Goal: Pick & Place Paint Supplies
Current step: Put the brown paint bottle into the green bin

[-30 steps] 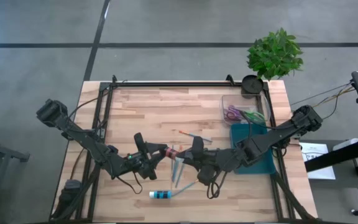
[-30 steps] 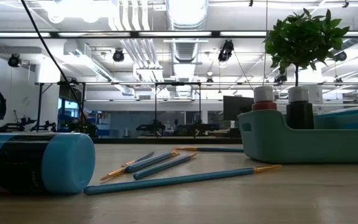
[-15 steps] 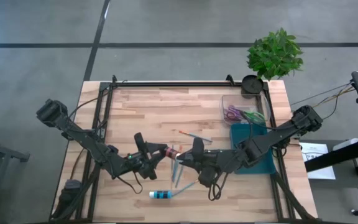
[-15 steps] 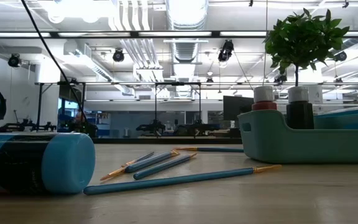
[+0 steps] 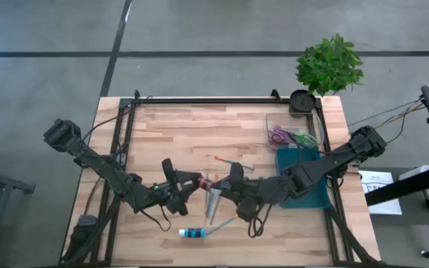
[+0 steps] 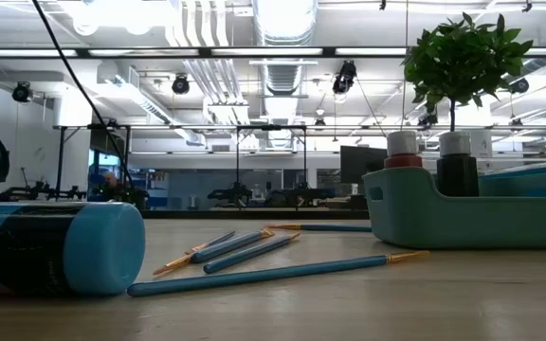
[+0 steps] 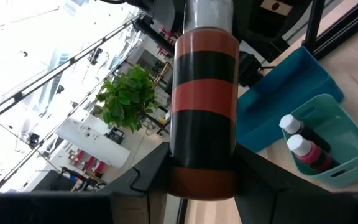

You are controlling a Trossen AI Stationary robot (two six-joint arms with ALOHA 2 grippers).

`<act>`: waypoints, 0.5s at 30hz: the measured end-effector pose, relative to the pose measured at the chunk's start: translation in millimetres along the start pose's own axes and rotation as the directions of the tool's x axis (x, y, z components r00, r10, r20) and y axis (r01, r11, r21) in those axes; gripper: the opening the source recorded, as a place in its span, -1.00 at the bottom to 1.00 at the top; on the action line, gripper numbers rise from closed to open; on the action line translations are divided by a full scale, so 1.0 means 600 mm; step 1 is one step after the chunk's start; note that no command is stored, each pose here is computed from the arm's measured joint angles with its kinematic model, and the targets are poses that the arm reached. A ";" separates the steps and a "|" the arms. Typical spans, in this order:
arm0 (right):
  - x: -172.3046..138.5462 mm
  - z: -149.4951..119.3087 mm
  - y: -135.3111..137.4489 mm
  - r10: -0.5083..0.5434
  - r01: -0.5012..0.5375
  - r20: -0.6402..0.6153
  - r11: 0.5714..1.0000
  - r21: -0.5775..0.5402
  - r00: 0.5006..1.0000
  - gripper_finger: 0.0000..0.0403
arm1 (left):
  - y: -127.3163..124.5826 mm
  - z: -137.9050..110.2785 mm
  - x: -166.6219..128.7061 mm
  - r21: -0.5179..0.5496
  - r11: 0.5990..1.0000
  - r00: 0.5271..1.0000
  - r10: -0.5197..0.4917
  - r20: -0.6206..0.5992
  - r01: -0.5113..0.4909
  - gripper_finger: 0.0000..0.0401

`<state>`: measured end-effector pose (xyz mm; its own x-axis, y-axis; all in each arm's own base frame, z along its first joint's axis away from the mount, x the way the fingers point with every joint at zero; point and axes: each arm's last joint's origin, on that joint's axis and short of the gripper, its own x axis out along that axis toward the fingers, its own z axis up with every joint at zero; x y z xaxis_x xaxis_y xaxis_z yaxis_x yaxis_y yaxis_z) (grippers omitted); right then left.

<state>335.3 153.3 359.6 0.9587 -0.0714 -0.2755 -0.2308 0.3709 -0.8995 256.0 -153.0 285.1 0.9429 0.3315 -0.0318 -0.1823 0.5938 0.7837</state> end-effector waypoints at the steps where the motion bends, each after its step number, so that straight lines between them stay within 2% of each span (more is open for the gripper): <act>1: 0.000 0.000 0.000 0.000 0.000 0.000 1.000 0.000 1.000 -0.24 | 0.000 0.000 0.000 0.000 1.000 1.000 -0.001 0.000 0.001 -0.27; 7: 0.000 -0.001 0.000 0.000 0.000 -0.001 1.000 -0.005 1.000 -0.25 | 0.000 0.000 0.000 0.001 1.000 1.000 0.000 -0.001 0.000 -0.27; 12: 0.000 -0.001 0.000 0.003 -0.003 0.002 1.000 -0.005 1.000 -0.44 | 0.000 -0.001 0.001 0.005 1.000 1.000 0.001 -0.004 -0.001 -0.27; 15: 0.000 0.000 0.001 0.010 -0.010 0.007 1.000 -0.007 1.000 -0.45 | 0.000 -0.001 0.001 0.005 1.000 1.000 0.001 -0.004 -0.001 -0.27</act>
<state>335.3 153.3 359.0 0.9574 -0.0613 -0.2822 -0.2417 0.3649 -0.8991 256.5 -152.2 285.0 0.9415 0.3352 -0.0334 -0.1819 0.5895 0.7870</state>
